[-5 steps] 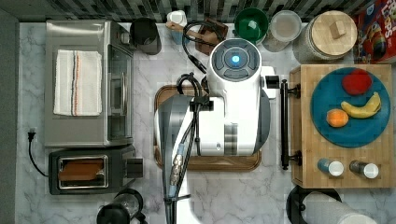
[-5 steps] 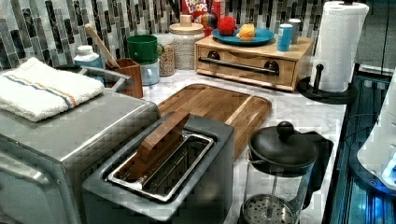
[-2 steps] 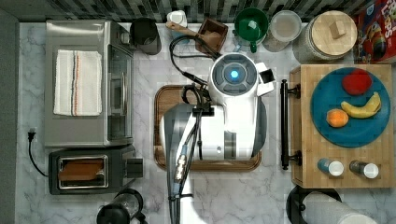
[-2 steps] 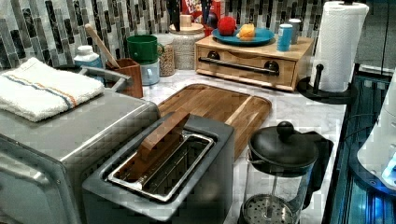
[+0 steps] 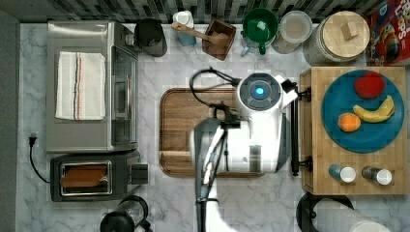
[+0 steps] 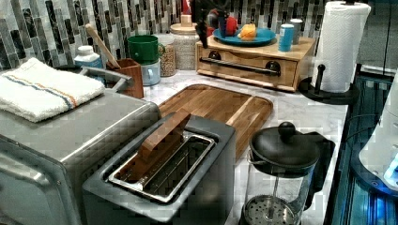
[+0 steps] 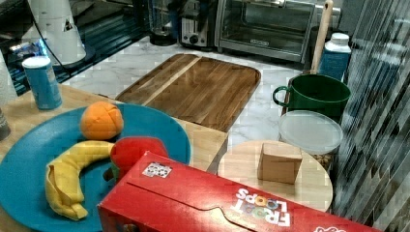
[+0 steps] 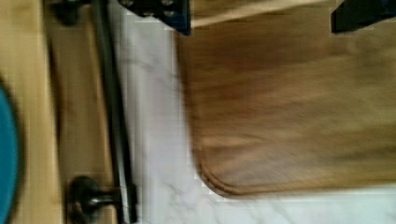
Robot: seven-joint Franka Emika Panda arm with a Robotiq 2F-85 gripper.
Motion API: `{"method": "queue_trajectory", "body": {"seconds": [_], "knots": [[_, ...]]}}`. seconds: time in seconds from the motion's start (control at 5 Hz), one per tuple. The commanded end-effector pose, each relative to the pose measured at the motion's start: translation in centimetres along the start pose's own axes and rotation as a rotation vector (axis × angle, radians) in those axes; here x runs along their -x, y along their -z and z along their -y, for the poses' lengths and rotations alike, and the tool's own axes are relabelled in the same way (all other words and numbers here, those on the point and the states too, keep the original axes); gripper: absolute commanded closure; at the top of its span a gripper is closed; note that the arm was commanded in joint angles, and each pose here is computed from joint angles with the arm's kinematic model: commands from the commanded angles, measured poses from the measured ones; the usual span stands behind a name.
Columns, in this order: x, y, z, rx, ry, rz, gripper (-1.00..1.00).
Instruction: Open the drawer.
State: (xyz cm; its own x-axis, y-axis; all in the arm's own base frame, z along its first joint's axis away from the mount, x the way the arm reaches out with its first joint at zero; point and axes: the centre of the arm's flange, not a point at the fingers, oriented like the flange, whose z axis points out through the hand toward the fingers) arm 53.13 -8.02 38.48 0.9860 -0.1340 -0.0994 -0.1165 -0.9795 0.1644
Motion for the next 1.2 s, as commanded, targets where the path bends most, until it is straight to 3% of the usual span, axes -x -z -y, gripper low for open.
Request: {"method": "queue_trajectory", "body": {"seconds": [0.2, 0.8, 1.2], "knots": [[-0.2, 0.6, -7.9, 0.024, 0.058, -0.092, -1.00], [-1.9, -3.9, -7.0, 0.045, 0.113, -0.172, -1.00], [-2.2, -6.7, -7.1, 0.044, 0.093, -0.187, -1.00]]}}
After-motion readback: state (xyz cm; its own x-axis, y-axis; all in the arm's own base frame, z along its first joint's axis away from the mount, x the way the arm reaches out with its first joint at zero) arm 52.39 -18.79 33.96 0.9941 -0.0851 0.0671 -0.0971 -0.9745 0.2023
